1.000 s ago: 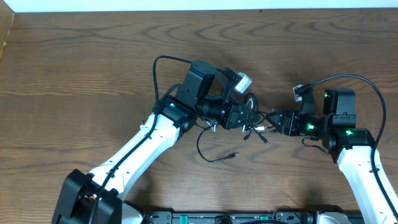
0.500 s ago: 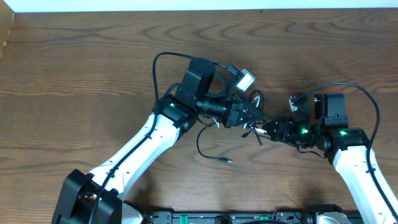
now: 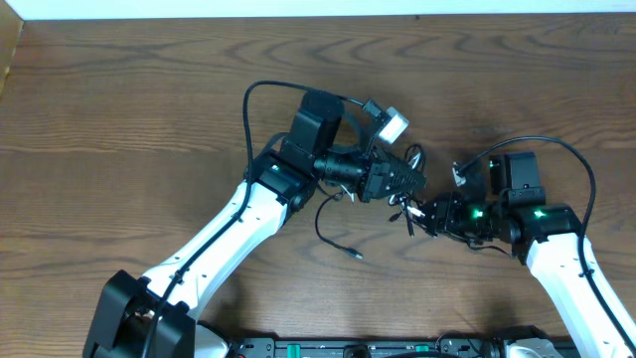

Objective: Untangle cables

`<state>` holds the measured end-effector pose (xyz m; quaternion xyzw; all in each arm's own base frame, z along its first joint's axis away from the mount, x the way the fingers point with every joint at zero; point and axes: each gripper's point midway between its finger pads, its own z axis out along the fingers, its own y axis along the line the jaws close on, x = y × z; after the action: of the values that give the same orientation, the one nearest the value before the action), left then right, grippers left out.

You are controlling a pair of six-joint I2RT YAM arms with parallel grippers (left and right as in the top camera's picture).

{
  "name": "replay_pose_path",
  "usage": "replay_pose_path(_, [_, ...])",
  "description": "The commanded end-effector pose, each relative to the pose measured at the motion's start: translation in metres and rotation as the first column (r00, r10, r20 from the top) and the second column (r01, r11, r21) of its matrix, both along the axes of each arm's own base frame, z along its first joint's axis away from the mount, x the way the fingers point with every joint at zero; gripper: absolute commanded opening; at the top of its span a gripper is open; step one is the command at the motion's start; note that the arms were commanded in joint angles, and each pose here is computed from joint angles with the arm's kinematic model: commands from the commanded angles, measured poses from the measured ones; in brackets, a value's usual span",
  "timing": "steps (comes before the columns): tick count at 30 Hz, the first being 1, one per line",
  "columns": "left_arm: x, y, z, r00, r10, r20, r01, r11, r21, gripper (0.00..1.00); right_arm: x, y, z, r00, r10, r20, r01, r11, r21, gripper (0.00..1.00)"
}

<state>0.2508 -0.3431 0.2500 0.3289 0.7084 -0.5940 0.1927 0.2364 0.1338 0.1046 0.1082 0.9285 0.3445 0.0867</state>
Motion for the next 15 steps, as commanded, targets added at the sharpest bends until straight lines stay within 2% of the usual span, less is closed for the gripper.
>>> replay_pose_path(1, [0.000, -0.001, 0.027, 0.999, -0.006, 0.051, 0.009, 0.998, -0.064, 0.07, -0.007, -0.003, -0.009, 1.000, -0.003, -0.024, 0.002, 0.998, -0.057, 0.27])
replay_pose_path(6, [0.008, 0.004, 0.047, 0.996, 0.026, 0.085, -0.016, 0.993, -0.116, 0.07, -0.016, -0.006, -0.024, 0.999, 0.013, -0.039, -0.018, 0.989, -0.145, 0.24])
replay_pose_path(9, [0.013, 0.010, 0.049, 0.995, 0.046, 0.086, -0.036, 0.992, -0.118, 0.08, -0.023, -0.018, -0.041, 0.999, -0.003, -0.053, -0.010, 0.971, -0.239, 0.19])
replay_pose_path(15, [0.028, 0.026, 0.038, 0.994, 0.096, 0.044, -0.092, 0.993, -0.080, 0.08, -0.029, -0.053, -0.067, 0.996, -0.068, -0.057, 0.038, 0.904, -0.426, 0.18])
